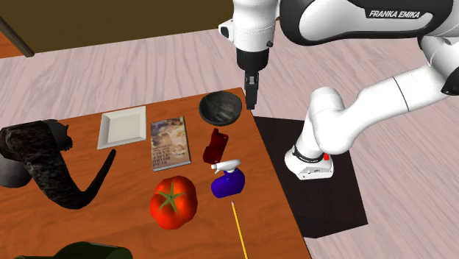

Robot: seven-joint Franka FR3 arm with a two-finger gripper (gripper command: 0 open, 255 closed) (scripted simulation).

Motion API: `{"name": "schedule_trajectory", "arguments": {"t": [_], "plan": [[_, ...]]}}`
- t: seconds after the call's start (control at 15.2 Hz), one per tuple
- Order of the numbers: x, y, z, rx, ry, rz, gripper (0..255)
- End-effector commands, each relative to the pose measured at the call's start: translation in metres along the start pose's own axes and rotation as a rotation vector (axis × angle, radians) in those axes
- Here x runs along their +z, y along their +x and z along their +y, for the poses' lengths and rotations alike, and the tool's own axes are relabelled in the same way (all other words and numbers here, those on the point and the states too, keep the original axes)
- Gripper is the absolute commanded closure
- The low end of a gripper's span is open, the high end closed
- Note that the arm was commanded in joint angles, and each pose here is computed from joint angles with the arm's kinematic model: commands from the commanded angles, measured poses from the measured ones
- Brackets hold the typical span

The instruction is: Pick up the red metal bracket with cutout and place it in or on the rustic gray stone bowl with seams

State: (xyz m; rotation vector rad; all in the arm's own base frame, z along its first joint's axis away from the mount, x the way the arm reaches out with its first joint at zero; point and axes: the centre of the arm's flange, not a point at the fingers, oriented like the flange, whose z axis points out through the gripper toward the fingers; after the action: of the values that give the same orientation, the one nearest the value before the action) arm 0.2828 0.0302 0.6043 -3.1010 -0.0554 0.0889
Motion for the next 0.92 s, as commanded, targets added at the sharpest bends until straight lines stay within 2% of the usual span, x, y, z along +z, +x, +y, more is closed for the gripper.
{"name": "schedule_trajectory", "arguments": {"t": [0.0, 0.86], "plan": [[0.0, 0.0, 0.0, 0.0, 0.0, 0.0, 0], [0.138, 0.077, -0.027, -0.745, -0.037, 0.137, 0]]}}
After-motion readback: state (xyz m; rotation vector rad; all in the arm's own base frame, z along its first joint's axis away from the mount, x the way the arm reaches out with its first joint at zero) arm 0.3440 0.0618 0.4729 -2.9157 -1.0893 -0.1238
